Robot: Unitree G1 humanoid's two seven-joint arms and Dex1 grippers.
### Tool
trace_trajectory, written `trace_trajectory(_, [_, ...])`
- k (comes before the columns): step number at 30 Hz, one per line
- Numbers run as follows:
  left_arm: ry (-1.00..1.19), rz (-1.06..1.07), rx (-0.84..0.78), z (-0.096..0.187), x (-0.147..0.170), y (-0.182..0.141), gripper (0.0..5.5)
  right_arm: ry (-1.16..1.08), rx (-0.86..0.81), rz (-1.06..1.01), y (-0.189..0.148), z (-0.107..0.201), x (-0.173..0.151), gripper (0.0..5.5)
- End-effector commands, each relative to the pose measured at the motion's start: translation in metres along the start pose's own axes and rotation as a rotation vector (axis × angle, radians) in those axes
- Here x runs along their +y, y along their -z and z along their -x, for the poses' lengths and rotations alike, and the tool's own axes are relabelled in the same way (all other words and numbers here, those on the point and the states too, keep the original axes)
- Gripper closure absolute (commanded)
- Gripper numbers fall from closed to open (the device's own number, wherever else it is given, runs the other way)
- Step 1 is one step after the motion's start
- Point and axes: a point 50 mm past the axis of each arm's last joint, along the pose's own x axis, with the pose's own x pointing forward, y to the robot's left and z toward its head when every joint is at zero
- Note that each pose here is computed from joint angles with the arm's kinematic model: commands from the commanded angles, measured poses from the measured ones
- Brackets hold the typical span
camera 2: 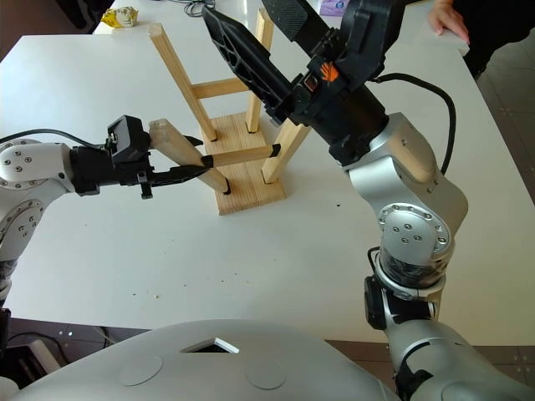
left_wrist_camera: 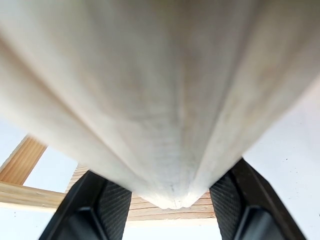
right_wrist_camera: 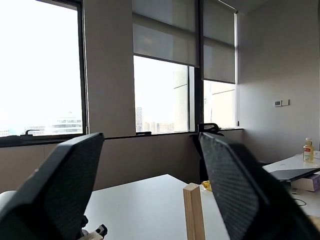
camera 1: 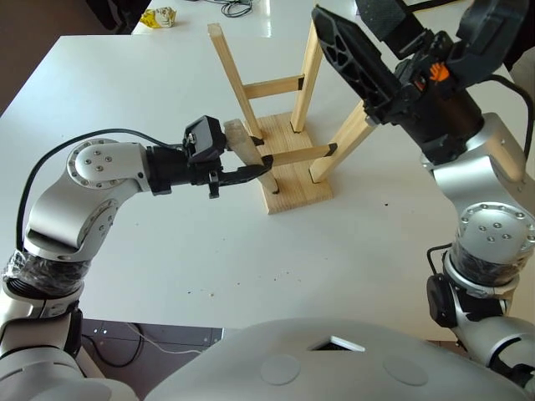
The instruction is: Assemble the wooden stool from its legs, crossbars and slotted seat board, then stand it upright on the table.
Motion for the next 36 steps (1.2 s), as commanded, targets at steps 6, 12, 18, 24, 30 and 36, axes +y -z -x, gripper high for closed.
trace_trajectory(6, [-0.006,0.21,0.217,0.009,-0.005,0.056,3.45,-0.017,0.019,-0.038,0.003,-0.004,0.003,3.55])
trace_trajectory(12, [0.084,0.239,0.207,-0.002,0.01,0.063,3.45,0.015,0.059,-0.033,0.012,-0.008,0.001,4.54])
trace_trajectory(18, [0.072,0.21,0.204,-0.005,0.006,0.06,3.45,0.095,0.279,0.041,0.051,-0.004,0.001,5.48])
trace_trajectory(24, [0.006,0.23,0.17,-0.01,-0.004,0.05,3.45,0.119,0.441,0.073,0.084,0.005,0.017,5.5])
trace_trajectory(30, [-0.012,0.248,0.179,-0.012,-0.011,0.046,3.45,0.174,0.368,0.117,0.077,0.0,0.02,5.5])
trace_trajectory(36, [-0.026,0.255,0.187,-0.016,-0.012,0.048,3.45,0.193,0.415,0.139,0.083,0.009,0.015,5.5])
